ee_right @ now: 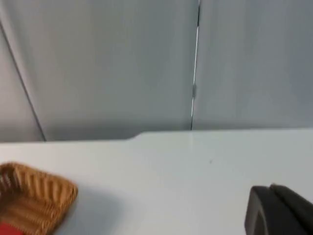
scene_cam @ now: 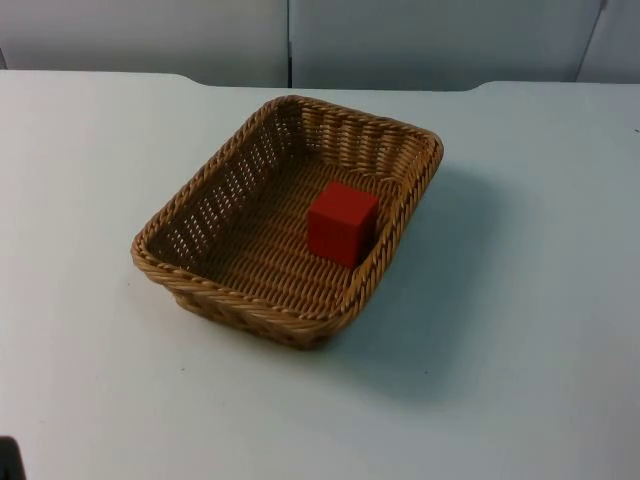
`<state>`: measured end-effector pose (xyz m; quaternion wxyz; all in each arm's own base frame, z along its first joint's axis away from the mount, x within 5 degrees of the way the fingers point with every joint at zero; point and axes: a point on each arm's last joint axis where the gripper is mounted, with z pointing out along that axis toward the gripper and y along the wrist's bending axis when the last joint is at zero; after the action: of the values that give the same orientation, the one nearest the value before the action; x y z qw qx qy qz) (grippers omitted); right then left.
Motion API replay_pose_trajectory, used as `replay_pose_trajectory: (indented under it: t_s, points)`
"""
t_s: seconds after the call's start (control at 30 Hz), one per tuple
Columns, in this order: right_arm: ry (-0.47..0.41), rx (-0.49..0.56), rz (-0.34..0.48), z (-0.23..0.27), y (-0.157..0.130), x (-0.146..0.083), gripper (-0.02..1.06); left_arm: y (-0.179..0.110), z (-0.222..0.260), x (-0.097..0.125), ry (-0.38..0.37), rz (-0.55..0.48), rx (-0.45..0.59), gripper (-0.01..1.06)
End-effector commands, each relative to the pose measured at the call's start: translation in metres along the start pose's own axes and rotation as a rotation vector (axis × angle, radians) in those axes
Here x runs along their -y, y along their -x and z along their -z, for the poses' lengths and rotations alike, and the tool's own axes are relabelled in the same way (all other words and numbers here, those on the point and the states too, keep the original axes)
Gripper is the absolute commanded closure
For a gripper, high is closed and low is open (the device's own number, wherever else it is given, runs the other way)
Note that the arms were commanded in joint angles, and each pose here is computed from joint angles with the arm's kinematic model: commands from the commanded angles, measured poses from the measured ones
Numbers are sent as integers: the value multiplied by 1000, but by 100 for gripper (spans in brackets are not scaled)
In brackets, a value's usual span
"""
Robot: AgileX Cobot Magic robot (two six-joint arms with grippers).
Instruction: Pick up the basket with the left hand and place the cube into the basket with the right hand.
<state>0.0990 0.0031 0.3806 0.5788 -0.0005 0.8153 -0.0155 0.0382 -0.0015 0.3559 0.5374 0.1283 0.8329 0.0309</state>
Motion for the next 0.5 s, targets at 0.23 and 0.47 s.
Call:
replay_pose_trajectory:
  t_s: [0.23,0.47]
  points:
    - [152,-142,66,39,-67,8,105,-40,-5,18,-115,78,-27,105]
    - [297,-178,94,55,-110,6,105,-61,0,25,-142,76,6,105]
